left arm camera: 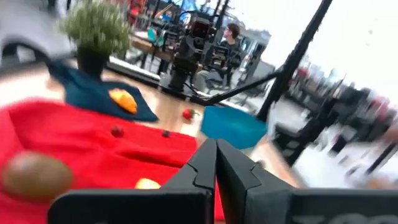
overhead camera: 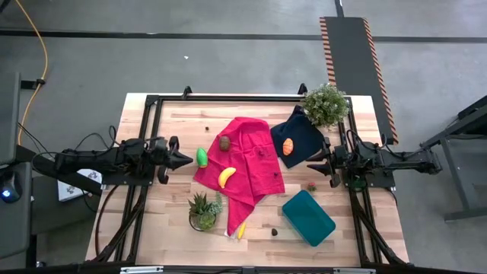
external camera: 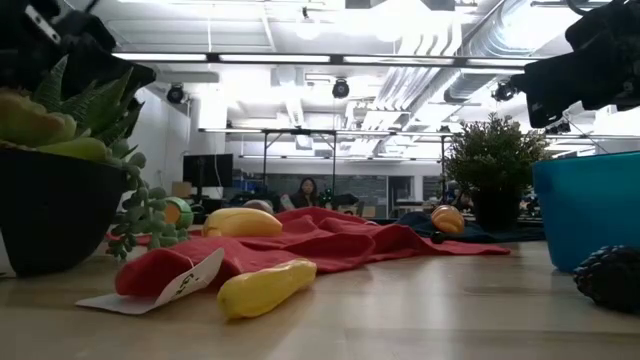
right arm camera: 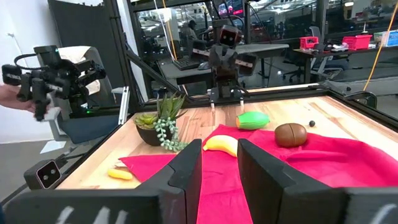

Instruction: Pick and placing Produce into tupperware

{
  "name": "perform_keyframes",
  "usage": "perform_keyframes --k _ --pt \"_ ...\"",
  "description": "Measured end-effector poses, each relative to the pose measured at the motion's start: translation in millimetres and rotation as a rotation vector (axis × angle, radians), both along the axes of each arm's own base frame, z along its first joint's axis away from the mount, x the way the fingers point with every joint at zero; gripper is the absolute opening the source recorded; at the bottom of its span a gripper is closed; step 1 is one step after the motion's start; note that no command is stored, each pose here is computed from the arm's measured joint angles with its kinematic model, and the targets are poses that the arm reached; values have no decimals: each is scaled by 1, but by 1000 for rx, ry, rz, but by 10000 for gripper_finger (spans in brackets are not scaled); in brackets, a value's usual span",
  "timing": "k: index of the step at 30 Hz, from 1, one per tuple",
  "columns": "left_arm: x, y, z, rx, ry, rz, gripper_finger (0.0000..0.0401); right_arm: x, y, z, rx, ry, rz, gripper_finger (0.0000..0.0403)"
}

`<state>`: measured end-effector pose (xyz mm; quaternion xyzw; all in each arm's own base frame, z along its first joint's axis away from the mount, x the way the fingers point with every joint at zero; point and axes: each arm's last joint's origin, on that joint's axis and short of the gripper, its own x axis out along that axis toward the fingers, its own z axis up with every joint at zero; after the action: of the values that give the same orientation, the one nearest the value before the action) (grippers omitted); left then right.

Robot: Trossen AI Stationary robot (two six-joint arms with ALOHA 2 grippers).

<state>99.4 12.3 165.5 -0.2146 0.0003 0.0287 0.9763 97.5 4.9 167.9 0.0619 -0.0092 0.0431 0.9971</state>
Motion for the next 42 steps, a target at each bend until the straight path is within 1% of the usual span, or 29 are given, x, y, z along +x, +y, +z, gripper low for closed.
perform_keyframes --k 4,6,7,10,12,13,15,21,27,29,32,34,38,40,42 --pt "0 0 0 -237 -14 10 1 0 0 0 93 7 -14 94" --pt "0 0 0 -328 -20 13 1 0 0 1 188 9 -11 94" --pt "0 0 0 -369 -22 13 1 0 0 1 272 10 -8 94" --pt "0 0 0 -480 -29 15 1 0 0 3 590 15 8 94" --pt "0 0 0 -550 -33 16 1 0 0 3 775 32 15 94" --pt "0 0 0 -579 -35 16 1 0 0 3 850 38 18 94" --pt "0 0 0 -618 -37 17 1 0 -1 3 937 45 20 94" --pt "0 0 0 -623 -38 17 1 0 -1 2 978 51 21 94" --pt "0 0 0 -622 -39 24 1 0 -1 1 987 65 13 94" --pt "0 0 0 -622 -39 24 1 0 -2 1 1034 51 -18 94" --pt "0 0 0 -623 -39 24 1 0 -5 1 1175 -14 -121 94" --pt "0 0 0 -625 -39 24 1 0 -7 3 1227 -66 -156 94" --pt "0 2 0 -623 -57 75 1 -2 -8 16 1246 -203 -96 94" --pt "0 3 1 -637 -71 95 1 -4 -9 25 1220 -305 -80 94" --pt "0 3 1 -640 -82 121 1 -8 -10 34 1180 -392 -95 94"
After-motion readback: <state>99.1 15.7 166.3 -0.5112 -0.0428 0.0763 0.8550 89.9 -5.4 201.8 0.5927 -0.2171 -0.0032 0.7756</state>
